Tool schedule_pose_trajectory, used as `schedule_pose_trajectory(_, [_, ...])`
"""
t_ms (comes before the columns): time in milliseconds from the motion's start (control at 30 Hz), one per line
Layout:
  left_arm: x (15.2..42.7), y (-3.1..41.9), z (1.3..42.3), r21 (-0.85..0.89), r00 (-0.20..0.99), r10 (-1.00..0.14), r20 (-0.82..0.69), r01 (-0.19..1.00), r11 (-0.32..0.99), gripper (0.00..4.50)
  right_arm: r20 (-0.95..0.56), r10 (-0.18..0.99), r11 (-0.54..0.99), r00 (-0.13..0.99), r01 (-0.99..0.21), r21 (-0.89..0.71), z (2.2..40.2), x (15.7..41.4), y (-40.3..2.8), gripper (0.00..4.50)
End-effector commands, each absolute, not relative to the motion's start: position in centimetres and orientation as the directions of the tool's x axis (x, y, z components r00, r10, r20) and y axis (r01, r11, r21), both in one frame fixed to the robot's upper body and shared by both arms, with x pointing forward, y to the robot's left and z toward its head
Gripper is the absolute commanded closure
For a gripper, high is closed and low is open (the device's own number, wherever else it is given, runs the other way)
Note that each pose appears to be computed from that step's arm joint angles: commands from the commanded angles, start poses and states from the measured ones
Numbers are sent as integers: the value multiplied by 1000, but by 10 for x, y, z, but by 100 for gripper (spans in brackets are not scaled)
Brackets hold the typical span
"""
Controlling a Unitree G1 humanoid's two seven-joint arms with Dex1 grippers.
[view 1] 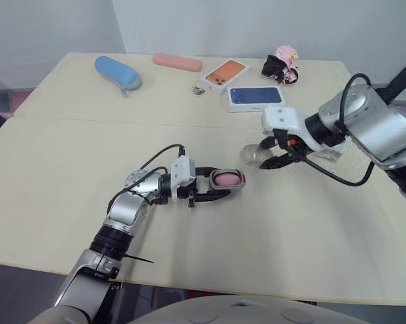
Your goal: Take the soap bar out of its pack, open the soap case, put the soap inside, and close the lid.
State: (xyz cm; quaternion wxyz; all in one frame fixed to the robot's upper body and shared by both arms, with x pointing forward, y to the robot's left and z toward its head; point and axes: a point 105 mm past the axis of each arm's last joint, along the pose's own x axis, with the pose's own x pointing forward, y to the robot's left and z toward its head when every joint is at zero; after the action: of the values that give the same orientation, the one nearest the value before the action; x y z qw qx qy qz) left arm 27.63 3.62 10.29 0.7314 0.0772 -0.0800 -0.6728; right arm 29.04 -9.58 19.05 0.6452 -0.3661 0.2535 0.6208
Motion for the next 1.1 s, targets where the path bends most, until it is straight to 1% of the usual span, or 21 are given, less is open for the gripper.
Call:
schedule_pose_trajectory(33, [279,36,111,251,83,-996,28,964,87,257,-771,634,-184,53,-959,-217,206,272,-80,254])
schedule_pose_trajectory(233, [281,36,111,250,91,-995,28,964,95,257,-772,635,-241,37,-939,-243,206,267,-66,254])
schedule_pose_trajectory(433, [281,35,111,252,92,-995,32,963,97,257,-783,619,-247,65,-930,-273,198,274,-57,254])
schedule_pose_trajectory(833, [281,34,111,252,96,-995,32,962,101,257,-798,601,-235,52,-942,-238,182,277,-43,254])
schedule_pose_trajectory(1100, [281,35,110,254,105,-994,30,961,109,257,-822,567,-224,49,-951,-211,171,276,-46,254])
